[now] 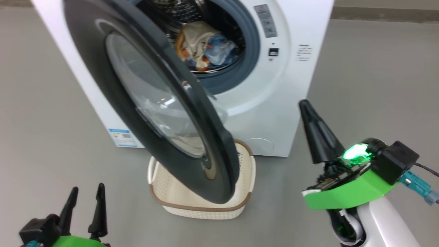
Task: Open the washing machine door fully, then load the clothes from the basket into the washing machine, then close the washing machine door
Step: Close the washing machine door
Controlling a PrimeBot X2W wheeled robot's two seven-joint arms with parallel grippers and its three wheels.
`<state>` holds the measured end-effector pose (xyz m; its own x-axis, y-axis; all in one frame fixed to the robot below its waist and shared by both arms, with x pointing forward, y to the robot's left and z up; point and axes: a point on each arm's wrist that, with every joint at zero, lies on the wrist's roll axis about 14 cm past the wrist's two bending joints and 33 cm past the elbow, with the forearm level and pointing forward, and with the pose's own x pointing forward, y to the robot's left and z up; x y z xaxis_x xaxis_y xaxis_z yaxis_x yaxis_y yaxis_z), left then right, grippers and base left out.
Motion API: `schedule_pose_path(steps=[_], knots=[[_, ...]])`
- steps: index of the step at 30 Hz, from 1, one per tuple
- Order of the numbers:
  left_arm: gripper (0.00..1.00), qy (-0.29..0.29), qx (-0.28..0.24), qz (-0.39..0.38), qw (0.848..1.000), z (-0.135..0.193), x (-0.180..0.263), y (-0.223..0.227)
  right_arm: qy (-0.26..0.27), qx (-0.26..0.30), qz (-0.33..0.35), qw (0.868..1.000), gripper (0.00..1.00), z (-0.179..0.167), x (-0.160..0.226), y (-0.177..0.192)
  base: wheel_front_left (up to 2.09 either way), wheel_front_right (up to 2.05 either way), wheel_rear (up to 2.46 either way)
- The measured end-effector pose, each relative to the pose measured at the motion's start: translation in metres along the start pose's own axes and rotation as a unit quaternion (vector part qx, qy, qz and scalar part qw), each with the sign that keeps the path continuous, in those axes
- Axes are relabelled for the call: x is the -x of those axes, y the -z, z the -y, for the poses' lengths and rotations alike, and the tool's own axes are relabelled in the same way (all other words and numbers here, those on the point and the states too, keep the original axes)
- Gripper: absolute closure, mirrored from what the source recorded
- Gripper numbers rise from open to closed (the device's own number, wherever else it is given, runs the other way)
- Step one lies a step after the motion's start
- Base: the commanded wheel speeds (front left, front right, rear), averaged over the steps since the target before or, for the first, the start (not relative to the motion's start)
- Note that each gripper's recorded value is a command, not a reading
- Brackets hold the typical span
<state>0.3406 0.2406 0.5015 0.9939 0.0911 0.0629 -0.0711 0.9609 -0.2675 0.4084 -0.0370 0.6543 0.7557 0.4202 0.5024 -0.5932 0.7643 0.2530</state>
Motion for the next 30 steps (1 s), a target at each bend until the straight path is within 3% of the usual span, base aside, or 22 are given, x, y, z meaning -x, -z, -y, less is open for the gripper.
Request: schedule_pose_path(steps=[7, 13, 20, 30], knots=[[0.0, -0.027, 0.001, 0.007, 1.0, -0.015, 0.016, -0.005, -0.11, -0.044, 0.018, 0.993, 1.0, -0.075, -0.013, -0.006, 0.0, 0.0, 0.0], [0.0, -0.048, 0.001, 0.016, 0.999, -0.027, 0.029, -0.011, -0.176, -0.054, -0.044, 0.982, 1.0, -0.114, -0.003, 0.031, 0.0, 0.0, 0.0], [0.0, -0.069, 0.0, 0.025, 0.997, -0.039, 0.042, -0.016, -0.199, -0.044, -0.145, 0.968, 1.0, -0.123, 0.016, 0.09, 0.0, 0.0, 0.0], [0.0, -0.081, 0.0, 0.026, 0.996, -0.045, 0.046, -0.017, -0.179, -0.029, -0.22, 0.958, 1.0, -0.103, 0.029, 0.136, 0.0, 0.0, 0.0]])
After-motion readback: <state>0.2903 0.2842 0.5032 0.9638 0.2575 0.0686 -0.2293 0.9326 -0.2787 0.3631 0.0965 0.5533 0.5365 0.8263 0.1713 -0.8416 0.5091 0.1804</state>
